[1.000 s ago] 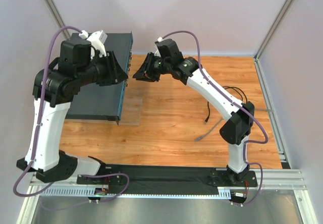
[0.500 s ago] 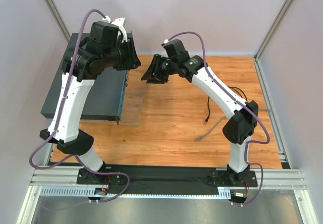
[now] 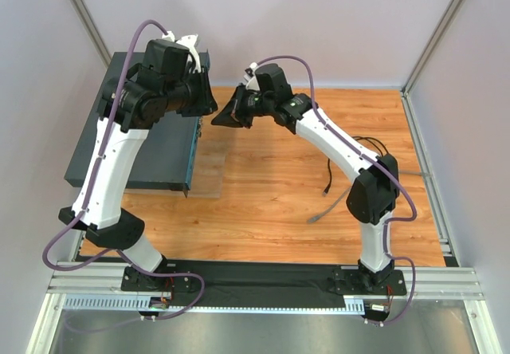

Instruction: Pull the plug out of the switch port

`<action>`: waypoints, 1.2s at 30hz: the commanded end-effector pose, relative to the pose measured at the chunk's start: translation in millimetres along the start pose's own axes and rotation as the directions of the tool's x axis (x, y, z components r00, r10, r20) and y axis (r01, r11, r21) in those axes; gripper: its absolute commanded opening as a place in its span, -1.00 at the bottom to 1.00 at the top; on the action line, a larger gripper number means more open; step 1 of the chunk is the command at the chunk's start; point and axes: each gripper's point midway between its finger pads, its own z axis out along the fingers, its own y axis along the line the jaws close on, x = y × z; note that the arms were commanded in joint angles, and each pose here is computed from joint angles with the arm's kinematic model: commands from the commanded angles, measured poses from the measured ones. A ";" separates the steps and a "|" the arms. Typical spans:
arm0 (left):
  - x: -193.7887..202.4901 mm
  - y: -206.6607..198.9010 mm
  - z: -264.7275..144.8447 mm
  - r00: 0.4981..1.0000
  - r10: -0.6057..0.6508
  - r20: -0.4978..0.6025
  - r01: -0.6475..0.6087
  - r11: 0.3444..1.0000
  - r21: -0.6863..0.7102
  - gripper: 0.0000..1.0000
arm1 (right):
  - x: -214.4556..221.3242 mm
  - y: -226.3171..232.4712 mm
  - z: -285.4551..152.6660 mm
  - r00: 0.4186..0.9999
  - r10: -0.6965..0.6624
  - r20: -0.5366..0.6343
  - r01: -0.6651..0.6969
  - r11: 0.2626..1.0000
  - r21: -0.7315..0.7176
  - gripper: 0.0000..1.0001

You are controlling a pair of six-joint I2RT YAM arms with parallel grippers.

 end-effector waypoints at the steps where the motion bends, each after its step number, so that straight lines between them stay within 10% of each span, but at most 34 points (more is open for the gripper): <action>1: 35.7 18.3 -14.3 0.991 0.024 -0.135 -0.033 0.997 -0.064 -0.35 | -3.3 30.2 2.9 1.000 -0.001 -0.005 0.001 0.995 -0.104 -1.00; 36: 44.9 42.5 14.1 0.976 0.071 -0.205 -0.111 0.975 -0.192 -0.37 | 17.0 40.0 9.9 0.998 0.025 -0.060 -0.035 0.983 -0.180 -1.00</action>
